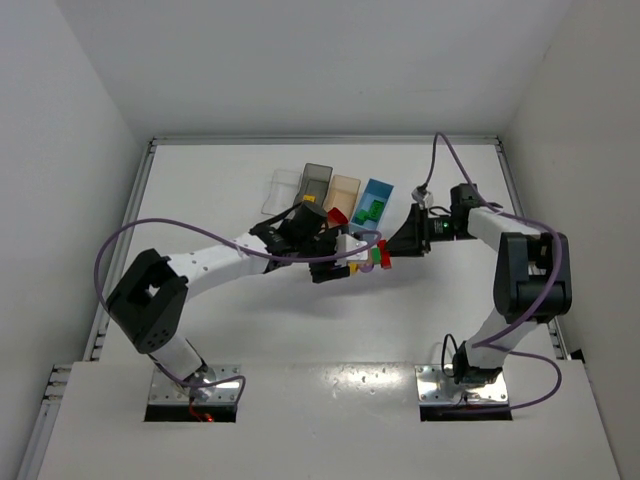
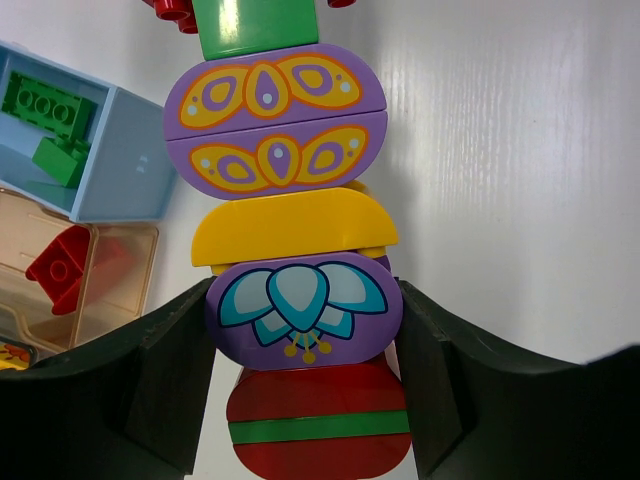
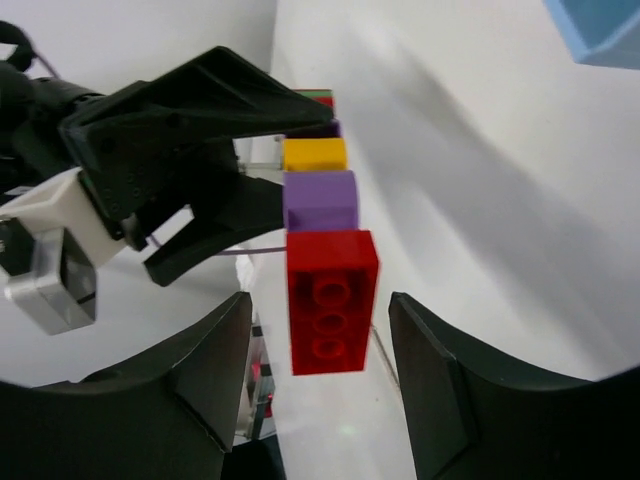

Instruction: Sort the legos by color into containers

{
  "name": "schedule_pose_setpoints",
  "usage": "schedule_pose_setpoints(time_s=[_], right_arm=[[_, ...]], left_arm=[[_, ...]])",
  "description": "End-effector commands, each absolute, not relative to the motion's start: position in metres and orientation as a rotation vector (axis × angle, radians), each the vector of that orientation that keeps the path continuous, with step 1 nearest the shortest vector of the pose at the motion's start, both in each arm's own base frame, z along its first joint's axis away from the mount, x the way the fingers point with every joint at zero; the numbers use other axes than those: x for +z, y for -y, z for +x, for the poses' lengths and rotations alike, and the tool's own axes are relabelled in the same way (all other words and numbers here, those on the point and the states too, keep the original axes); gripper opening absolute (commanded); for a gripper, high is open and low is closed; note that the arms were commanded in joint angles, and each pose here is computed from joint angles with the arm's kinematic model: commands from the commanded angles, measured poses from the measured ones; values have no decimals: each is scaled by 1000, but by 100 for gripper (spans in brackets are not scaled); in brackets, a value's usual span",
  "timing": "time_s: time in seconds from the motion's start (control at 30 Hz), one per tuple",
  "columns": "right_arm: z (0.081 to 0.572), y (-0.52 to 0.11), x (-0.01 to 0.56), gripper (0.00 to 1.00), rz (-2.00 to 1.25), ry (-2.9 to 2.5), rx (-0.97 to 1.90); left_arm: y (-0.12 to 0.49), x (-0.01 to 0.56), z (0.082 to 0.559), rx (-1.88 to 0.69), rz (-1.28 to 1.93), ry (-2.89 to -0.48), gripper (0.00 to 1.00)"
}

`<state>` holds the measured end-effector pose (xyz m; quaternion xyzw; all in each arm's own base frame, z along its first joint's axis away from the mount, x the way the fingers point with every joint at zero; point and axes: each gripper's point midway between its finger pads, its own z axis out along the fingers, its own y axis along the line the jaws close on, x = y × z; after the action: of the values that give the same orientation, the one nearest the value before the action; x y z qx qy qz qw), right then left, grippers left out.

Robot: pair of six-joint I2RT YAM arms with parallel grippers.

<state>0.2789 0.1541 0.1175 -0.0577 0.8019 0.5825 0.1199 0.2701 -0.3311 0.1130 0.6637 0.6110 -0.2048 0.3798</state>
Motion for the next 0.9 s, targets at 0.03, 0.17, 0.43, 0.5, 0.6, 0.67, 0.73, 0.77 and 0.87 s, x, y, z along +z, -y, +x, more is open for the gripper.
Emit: schedule_pose_setpoints(time_s=[0.03,0.17,0.43,0.5,0.6,0.67,0.73,0.77,0.87], right_arm=[[279,-166,144,58,-274,-2212,1824],[273,-172,144,50,-308,-2201,1841],[265,-175,143,11,-311,-2207,1849],[268,-169,145,1,-294,-2196,1833],[271,-163,150,0,-287,-2174,1822],[272,-159,152,0,-284,-2169,1812],[274,-155,155,0,-286,-2157,1795],[274,-152,155,0,-278,-2155,1789],[275,-149,155,0,-267,-2154,1784]], left_arm=[[343,146,266,-548,1661,-1442,22],[342,146,268,-537,1658,-1446,22],[339,146,266,-526,1651,-1444,21],[334,148,263,-526,1633,-1462,19],[326,142,259,-512,1616,-1493,18],[317,137,253,-508,1610,-1512,16],[311,135,249,-498,1608,-1518,14],[307,138,248,-485,1599,-1513,13],[301,132,244,-479,1595,-1537,13]])
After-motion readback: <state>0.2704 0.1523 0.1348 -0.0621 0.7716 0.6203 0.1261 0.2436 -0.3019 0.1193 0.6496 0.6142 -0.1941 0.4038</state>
